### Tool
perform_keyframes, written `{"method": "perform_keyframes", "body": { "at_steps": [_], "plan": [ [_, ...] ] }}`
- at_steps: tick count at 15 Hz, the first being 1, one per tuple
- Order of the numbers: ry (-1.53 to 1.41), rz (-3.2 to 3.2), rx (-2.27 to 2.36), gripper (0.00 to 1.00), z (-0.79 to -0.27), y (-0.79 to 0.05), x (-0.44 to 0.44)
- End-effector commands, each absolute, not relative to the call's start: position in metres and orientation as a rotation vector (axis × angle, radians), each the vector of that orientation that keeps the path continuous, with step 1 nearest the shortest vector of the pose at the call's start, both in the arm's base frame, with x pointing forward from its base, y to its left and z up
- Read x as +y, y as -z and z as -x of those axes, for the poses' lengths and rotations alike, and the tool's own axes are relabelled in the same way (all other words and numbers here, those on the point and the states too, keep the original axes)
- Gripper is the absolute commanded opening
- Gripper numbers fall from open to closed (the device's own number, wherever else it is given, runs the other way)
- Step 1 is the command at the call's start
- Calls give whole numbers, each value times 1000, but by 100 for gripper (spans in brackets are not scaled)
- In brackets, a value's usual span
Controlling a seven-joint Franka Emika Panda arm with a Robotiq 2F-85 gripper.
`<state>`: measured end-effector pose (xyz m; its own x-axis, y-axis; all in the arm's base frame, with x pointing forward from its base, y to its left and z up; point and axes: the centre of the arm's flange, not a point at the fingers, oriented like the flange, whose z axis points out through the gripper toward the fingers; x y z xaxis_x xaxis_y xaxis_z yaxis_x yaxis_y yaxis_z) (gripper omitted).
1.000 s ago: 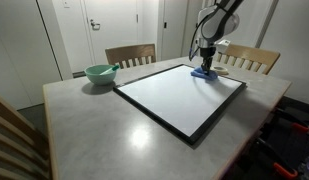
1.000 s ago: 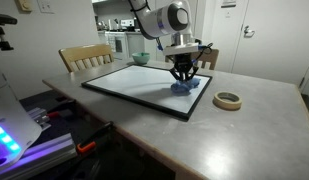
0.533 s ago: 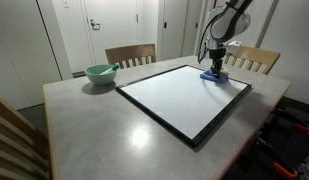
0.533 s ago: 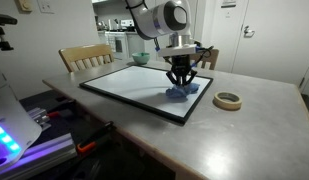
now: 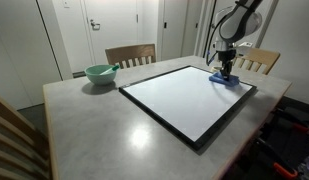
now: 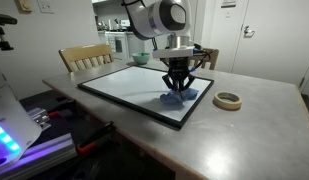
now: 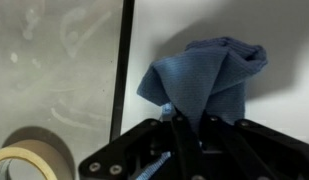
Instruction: Use the blue cloth to wipe the whiteboard
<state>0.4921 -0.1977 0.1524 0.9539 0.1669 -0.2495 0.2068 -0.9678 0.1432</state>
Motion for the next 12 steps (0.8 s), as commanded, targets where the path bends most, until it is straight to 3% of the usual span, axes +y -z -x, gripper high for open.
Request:
{"method": "perform_keyframes", "body": {
  "at_steps": [1, 12],
  "plan": [
    [461, -2955, 270, 3, -456, -111, -199],
    [796, -2830, 349, 3, -424, -103, -203]
  ]
}}
